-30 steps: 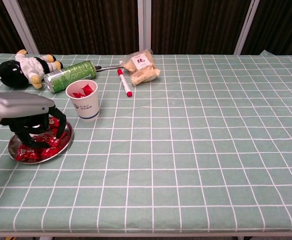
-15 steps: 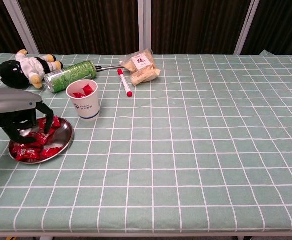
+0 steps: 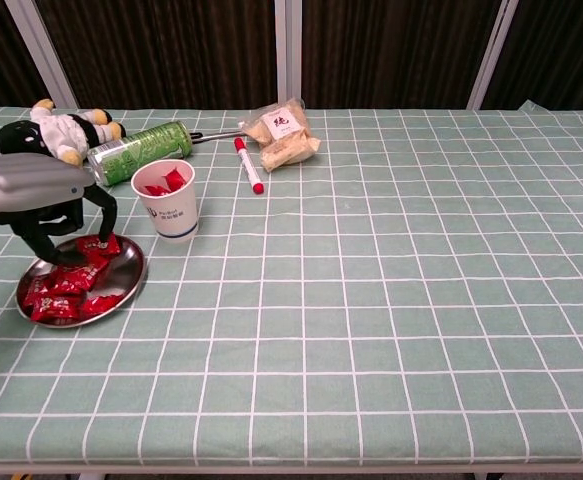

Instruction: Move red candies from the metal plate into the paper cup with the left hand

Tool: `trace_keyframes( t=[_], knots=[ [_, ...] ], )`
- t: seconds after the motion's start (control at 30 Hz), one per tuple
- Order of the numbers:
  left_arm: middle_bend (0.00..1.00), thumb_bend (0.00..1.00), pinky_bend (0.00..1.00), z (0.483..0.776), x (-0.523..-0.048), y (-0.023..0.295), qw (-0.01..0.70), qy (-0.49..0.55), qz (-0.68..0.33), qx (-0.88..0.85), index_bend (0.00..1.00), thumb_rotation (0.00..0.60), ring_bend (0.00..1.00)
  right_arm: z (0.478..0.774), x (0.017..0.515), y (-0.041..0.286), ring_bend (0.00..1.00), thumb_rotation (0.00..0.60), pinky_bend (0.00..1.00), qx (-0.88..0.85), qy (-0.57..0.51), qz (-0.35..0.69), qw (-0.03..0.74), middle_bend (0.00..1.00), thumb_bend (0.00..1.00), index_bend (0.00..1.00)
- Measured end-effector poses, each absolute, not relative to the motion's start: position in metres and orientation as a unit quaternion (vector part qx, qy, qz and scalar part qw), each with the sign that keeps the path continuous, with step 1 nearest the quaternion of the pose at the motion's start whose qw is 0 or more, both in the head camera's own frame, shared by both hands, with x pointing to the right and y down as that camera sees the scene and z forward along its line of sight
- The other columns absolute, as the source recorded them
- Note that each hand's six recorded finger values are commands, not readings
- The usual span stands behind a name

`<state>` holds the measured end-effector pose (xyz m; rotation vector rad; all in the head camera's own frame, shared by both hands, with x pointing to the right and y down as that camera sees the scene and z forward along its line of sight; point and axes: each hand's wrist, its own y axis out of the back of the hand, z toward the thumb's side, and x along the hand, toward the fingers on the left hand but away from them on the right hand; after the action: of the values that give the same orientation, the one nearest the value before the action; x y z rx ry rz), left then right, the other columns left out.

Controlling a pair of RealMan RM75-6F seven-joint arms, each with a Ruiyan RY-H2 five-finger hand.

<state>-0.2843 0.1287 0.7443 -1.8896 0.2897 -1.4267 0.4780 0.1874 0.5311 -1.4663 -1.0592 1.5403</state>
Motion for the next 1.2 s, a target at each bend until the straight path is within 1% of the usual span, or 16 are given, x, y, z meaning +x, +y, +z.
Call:
trace_keyframes(
  t=[0.27,0.47,1.2],
  knots=[
    [1.0,0.22,1.0,0.74,-0.29,0.133,0.374,0.119,-0.551,-0.736,0.51,0.6,0.96,0.533,0.475,0.186,0.03,0.6,0.17,-0.575,-0.411,0.6,0.374,0.12,0.09,0.0],
    [1.0,0.19,1.0,0.745,-0.289,0.134,0.382,0.119,-0.547,-0.735,0.51,0.6,0.96,0.532,0.476,0.186,0.03,0.6,0.17,-0.574,-0.411,0.602,0.373,0.12,0.09,0.0],
    [1.0,0.17,1.0,0.752,-0.273,0.138,0.385,0.119,-0.524,-0.751,0.51,0.6,0.96,0.533,0.479,0.187,0.03,0.6,0.17,-0.573,-0.412,0.604,0.371,0.12,0.09,0.0]
  ],
)
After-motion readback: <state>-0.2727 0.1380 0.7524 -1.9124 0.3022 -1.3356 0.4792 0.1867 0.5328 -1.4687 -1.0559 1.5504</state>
